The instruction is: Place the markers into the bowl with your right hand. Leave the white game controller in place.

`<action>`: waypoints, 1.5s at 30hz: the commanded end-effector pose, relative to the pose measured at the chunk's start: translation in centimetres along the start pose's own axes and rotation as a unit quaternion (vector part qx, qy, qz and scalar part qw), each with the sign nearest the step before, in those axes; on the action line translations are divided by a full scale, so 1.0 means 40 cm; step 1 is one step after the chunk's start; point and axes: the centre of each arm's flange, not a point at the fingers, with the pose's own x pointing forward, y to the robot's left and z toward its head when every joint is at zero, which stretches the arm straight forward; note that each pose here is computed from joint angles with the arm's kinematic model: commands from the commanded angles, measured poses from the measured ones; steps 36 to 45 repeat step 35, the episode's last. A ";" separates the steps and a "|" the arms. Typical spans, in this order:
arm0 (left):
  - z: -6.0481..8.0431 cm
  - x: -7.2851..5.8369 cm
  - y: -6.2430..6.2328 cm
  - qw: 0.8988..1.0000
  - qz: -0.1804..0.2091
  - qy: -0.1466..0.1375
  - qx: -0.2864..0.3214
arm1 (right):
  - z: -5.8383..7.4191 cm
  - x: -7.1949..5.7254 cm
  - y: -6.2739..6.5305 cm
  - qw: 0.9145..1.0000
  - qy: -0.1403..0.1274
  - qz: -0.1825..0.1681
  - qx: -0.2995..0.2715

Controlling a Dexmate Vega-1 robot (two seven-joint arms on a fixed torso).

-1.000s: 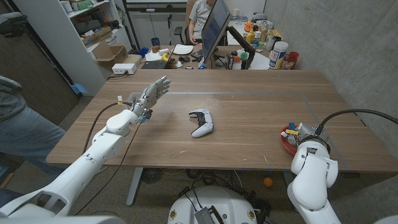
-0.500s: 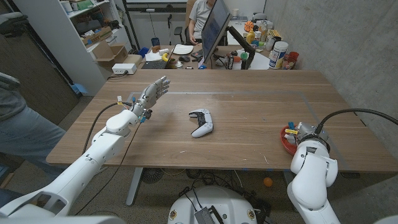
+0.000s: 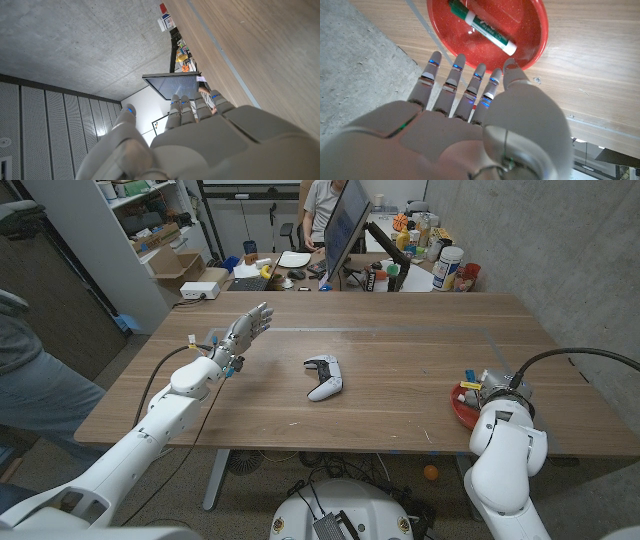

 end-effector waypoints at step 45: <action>0.014 -0.045 0.063 1.000 0.010 -0.009 0.006 | 0.066 -0.039 -0.073 0.993 -0.055 -0.091 0.045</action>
